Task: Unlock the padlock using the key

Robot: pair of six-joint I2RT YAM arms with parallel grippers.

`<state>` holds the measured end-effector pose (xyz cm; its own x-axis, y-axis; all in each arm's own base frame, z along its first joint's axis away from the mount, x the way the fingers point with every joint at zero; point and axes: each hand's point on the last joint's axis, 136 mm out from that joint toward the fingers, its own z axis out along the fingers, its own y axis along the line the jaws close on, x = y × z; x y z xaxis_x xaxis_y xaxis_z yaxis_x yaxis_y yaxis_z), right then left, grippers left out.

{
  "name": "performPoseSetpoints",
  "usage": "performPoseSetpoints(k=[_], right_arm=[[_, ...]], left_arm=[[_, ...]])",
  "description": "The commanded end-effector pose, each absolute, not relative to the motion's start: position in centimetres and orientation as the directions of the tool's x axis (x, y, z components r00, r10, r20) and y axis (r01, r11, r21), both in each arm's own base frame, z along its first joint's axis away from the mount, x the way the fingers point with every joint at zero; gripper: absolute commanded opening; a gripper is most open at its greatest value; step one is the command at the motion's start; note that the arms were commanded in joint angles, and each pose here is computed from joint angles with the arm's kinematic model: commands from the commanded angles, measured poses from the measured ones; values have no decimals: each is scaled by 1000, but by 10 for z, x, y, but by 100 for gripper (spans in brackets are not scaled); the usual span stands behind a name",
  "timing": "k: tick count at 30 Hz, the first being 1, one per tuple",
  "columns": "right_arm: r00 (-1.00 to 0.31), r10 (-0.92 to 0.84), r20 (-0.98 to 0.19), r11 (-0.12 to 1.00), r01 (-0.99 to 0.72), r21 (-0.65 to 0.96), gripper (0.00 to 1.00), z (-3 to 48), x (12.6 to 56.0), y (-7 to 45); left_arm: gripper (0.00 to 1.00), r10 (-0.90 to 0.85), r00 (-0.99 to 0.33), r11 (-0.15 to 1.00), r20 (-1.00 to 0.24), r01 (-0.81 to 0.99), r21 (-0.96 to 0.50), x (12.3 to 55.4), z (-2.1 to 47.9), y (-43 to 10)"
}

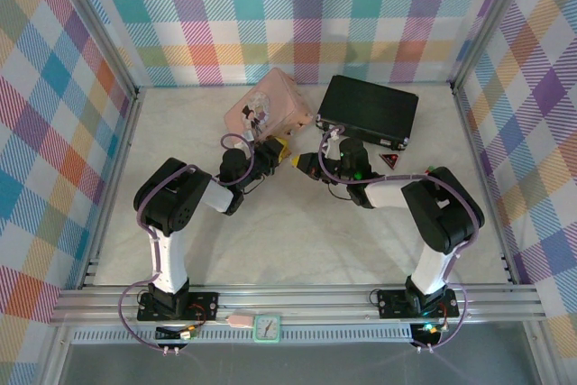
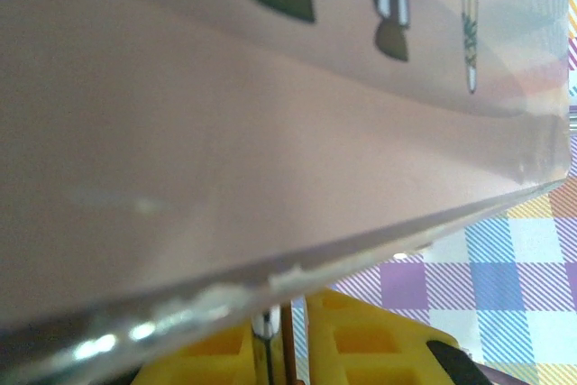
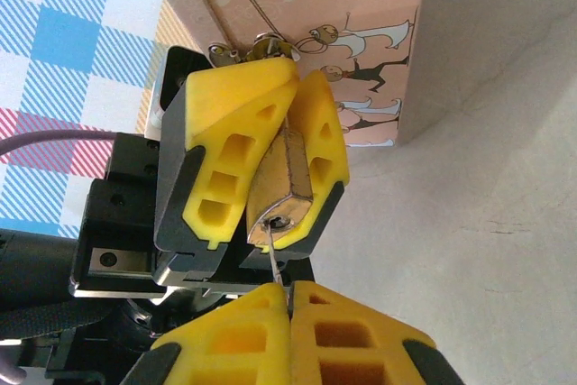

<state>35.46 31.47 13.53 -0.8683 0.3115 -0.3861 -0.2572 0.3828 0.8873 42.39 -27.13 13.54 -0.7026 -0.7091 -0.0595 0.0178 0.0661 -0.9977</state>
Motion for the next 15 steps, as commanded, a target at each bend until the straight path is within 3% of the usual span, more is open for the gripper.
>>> performPoseSetpoints(k=[1,11,15], right_arm=[[-849,324,-418,327,-314,891,0,156,366,323],[-873,341,-350,288,-257,922,0,159,375,328],[-884,380,-272,288,-166,943,0,161,383,318]], left_arm=[[0,-678,-733,74,42,-126,-989,407,104,-280],[0,-669,-743,67,29,-99,-993,403,118,-285],[0,-659,-751,71,31,-103,-992,397,120,-286]])
